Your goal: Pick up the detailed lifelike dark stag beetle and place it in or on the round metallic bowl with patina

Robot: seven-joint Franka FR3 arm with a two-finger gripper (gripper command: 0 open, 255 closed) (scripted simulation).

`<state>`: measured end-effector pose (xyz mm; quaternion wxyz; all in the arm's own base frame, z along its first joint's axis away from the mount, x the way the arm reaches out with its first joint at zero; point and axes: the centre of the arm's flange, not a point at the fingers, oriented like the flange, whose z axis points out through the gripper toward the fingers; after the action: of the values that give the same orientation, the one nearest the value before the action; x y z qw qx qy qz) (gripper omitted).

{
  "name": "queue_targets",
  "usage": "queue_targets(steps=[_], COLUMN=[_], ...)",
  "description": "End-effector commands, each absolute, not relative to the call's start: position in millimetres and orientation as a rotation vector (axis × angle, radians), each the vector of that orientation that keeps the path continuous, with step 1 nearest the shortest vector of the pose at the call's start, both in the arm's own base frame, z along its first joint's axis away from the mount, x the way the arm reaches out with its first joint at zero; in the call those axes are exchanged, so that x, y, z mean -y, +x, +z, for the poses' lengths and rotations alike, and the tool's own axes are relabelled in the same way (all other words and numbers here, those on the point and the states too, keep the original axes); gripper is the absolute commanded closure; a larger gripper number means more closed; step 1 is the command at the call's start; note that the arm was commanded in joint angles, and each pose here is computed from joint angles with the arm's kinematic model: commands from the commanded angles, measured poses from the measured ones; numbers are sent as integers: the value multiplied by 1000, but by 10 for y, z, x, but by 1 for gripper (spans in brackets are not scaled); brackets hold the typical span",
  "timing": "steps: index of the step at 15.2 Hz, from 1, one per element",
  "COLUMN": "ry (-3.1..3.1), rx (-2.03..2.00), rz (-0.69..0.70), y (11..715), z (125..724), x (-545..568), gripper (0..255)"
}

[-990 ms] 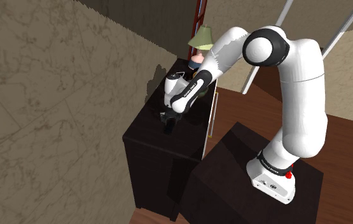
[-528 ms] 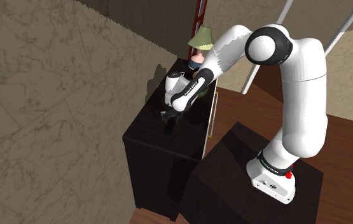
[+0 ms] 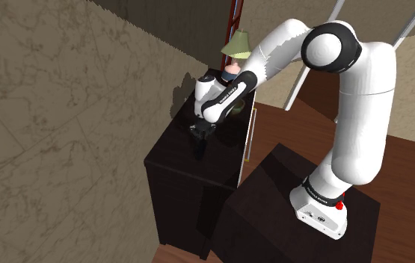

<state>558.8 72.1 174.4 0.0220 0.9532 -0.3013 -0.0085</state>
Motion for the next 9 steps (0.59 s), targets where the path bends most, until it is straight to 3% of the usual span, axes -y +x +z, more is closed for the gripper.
queue_targets(steps=[1,9], ry=[2953,2953], rx=[933,933], rz=[-27,-27], y=[5586,5586], z=[1840,2263], x=[-719,-719], gripper=[255,255])
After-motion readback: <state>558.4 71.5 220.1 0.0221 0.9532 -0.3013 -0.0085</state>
